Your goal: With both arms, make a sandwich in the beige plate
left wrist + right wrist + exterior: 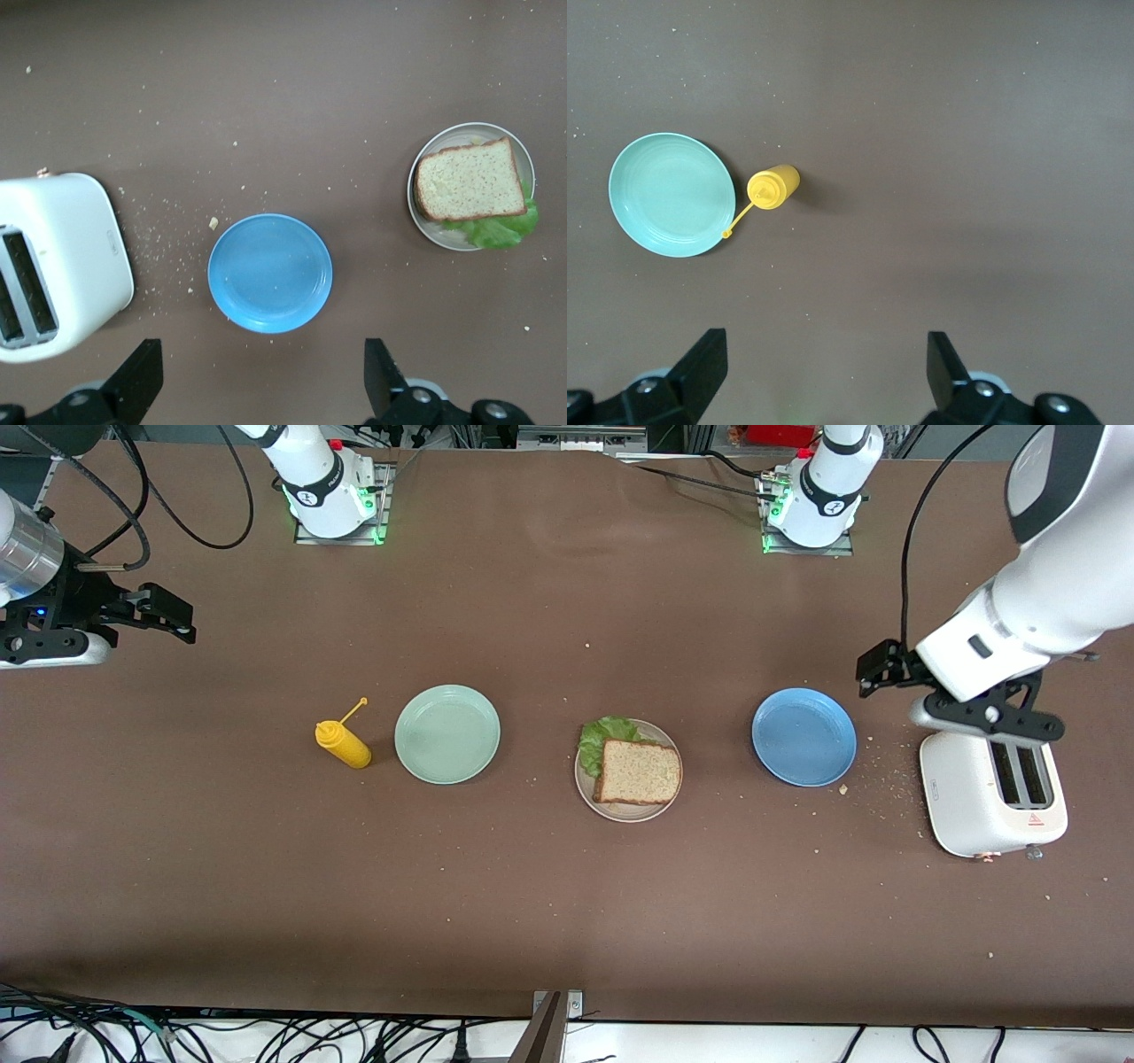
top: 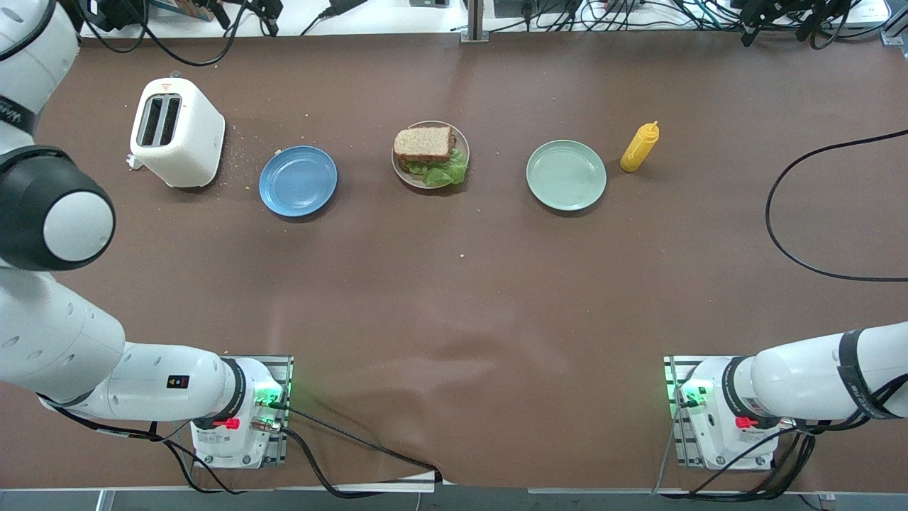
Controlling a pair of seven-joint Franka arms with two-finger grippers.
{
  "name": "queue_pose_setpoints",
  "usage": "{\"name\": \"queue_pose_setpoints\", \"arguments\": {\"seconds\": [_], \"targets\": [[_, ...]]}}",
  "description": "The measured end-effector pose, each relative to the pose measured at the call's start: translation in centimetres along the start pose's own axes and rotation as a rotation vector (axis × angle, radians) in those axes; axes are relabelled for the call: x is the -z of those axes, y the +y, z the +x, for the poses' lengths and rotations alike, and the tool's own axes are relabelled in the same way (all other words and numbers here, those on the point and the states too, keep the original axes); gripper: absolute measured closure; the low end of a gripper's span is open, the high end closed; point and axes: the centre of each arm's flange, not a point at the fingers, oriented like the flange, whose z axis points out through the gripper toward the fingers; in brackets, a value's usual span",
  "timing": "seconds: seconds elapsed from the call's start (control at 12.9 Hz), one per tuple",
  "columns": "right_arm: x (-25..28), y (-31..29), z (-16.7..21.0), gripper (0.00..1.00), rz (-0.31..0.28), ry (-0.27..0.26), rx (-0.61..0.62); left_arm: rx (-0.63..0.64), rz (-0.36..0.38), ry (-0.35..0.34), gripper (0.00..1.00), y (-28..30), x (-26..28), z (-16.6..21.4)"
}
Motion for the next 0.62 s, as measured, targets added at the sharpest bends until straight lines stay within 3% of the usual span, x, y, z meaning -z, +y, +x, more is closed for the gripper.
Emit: {"name": "queue_pose_setpoints", "arguments": {"seconds": [0.31,0.62], "targets": [[0.0,0.0,0.0,0.0,0.0,0.0,0.0,0.0,0.02,0.013,0.0,1.0,1.9,-3.9],[0.0,0.0,0.0,0.0,0.0,0.0,0.0,0.05,0.01,-0.009,0.0,-1.5,0.8,-4.3]]}}
